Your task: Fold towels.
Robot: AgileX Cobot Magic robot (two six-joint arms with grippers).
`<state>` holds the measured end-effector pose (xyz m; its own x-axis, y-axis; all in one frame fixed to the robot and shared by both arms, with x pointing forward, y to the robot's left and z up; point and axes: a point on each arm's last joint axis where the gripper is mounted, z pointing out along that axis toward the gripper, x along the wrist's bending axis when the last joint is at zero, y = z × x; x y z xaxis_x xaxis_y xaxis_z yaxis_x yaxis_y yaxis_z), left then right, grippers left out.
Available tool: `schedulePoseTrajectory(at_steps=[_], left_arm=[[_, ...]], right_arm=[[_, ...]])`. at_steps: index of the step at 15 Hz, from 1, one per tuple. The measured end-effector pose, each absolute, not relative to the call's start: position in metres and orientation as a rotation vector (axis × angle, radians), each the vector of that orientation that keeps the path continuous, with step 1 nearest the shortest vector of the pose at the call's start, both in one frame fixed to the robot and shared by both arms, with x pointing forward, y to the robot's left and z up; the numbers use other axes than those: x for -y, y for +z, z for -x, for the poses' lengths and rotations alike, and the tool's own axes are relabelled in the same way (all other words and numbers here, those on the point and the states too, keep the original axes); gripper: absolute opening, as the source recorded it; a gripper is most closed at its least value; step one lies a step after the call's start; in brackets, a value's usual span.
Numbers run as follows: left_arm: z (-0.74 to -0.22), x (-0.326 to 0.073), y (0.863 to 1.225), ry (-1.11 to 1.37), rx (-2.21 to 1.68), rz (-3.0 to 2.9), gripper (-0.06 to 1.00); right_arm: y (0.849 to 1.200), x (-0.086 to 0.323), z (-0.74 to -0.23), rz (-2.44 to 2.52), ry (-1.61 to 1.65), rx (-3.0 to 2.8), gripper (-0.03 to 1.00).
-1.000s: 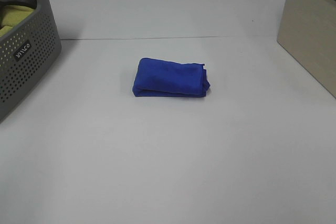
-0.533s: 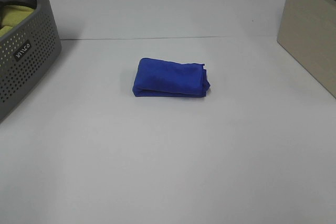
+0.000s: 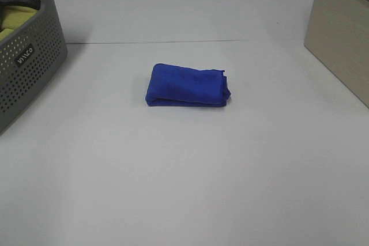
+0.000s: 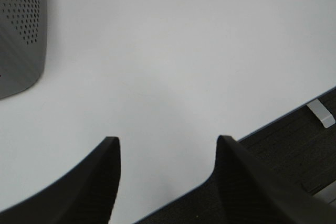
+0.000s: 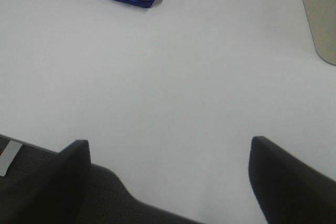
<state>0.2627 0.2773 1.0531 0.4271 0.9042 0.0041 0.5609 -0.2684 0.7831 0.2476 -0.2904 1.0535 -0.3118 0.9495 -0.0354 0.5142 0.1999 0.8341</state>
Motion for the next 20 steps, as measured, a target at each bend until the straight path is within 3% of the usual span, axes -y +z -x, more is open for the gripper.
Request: schedulePoseTrajectory(at_steps=[4,9,20], left_arm=[[-0.264,-0.28,1.053,0.666,-1.351,-1.889,0.53],[-0.232,-0.281,1.055,0.834,-1.228,-1.758,0.53],[-0.23,-0.281,1.055,0.846,-1.22,-1.75,0.53]], right_arm=[[1.054,0.292,-0.249,-1.515,0.908,-1.74,0.78],[1.054,0.292,-0.233,-1.466,0.955,-1.632,0.78],[1.053,0.292,-0.232,-1.462,0.96,-1.628,0.78]])
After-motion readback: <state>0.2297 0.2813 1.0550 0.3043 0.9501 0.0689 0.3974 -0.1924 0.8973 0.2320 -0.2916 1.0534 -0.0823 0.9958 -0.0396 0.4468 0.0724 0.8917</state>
